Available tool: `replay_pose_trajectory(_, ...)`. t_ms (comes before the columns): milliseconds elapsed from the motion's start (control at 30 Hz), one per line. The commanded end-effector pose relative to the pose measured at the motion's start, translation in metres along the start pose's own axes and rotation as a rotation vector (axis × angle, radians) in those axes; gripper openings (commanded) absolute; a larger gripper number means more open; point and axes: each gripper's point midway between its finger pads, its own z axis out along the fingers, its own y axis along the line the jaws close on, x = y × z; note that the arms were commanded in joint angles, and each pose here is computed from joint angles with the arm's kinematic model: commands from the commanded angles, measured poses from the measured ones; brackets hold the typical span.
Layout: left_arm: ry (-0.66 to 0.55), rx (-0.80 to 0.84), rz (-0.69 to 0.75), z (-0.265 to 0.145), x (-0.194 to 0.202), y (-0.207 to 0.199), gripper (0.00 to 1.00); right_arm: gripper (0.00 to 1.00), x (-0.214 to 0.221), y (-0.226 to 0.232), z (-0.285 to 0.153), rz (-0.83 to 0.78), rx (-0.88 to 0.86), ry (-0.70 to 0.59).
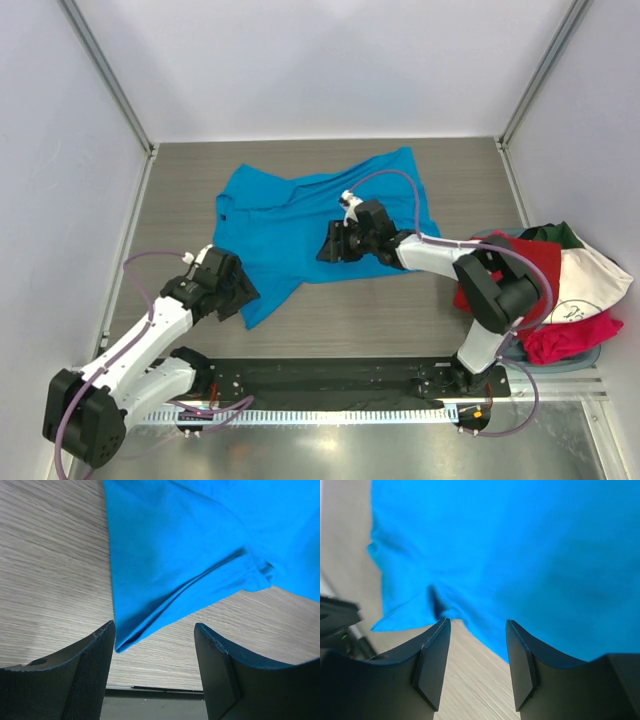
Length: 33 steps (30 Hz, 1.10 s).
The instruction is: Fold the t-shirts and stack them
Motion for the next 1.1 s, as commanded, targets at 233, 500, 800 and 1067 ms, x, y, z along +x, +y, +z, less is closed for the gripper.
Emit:
replay_pose_trajectory(233,-0.010,-0.007,0.028,0.009,-0.018,-0.020,0.71,0.58,0.022,0.093,0.046,-0.081,-0.337,0.159)
replay_pose_trajectory(500,0.023,-0.059,-0.015,0.026,-0.031,-0.015,0.73,0.58,0.046,0.098,0.059,-0.084,-0.374,0.246)
replay_pose_trajectory(800,0.043,-0.098,-0.008,0.041,-0.033,-0.009,0.71,0.57,0.066,0.111,0.045,-0.127,-0.428,0.296)
replay_pose_trajectory(1067,0.050,-0.140,0.002,0.048,-0.030,-0.001,0.70,0.57,0.092,0.108,0.017,-0.143,-0.449,0.334)
